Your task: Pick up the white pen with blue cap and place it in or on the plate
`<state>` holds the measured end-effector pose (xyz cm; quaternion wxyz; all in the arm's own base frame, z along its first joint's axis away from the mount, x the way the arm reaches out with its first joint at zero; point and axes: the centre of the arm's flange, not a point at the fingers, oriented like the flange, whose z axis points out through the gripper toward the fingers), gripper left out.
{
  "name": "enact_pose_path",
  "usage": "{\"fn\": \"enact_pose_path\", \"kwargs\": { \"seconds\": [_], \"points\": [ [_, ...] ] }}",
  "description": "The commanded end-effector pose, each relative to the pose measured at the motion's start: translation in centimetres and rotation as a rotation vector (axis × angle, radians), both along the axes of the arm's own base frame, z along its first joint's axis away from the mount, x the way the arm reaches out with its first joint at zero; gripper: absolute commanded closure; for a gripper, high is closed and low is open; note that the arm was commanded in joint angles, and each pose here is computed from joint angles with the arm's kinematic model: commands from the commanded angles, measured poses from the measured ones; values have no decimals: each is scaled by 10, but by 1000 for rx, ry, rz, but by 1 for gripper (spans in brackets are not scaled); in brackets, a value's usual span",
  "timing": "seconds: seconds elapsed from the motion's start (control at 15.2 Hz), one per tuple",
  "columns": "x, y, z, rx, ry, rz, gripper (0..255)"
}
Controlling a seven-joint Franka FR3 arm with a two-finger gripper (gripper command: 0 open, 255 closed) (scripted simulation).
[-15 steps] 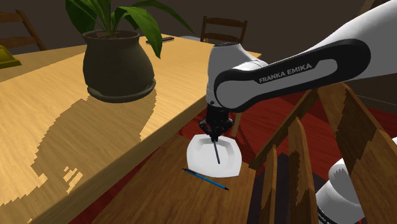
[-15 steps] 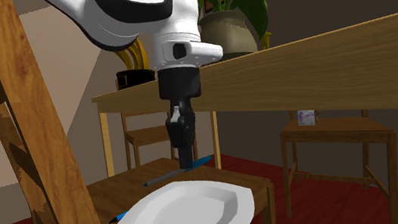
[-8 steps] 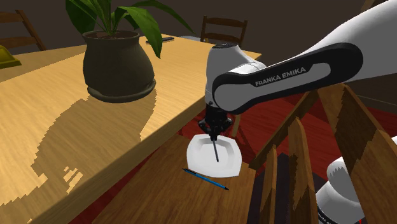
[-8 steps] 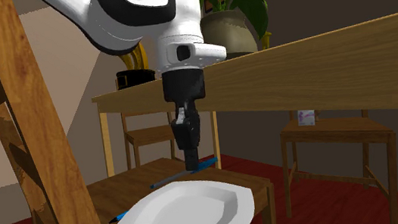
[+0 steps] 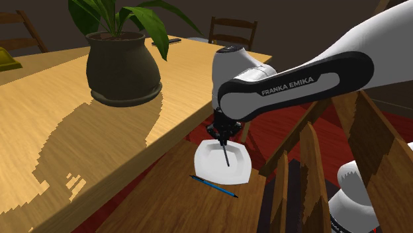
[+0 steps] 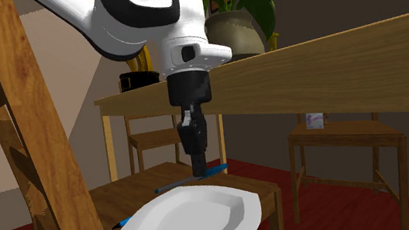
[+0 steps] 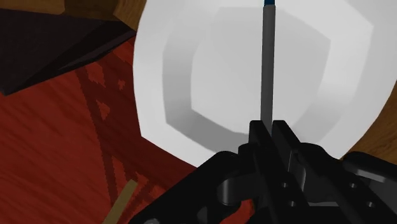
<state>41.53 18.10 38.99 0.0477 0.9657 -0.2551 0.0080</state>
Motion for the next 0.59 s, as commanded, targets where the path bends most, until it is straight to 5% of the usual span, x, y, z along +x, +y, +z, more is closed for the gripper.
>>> {"fn": "enact_pose_path", "kwargs": {
  "seconds": [0.0,0.07,0.13,0.53],
  "points": [
    [-1,-18,-70,88,2,-22,255],
    [-1,-18,-70,88,2,-22,255],
    [-6,-12,-62,83,2,-24,0],
    [-1,-18,-57,88,2,-22,0]
  ]
}}
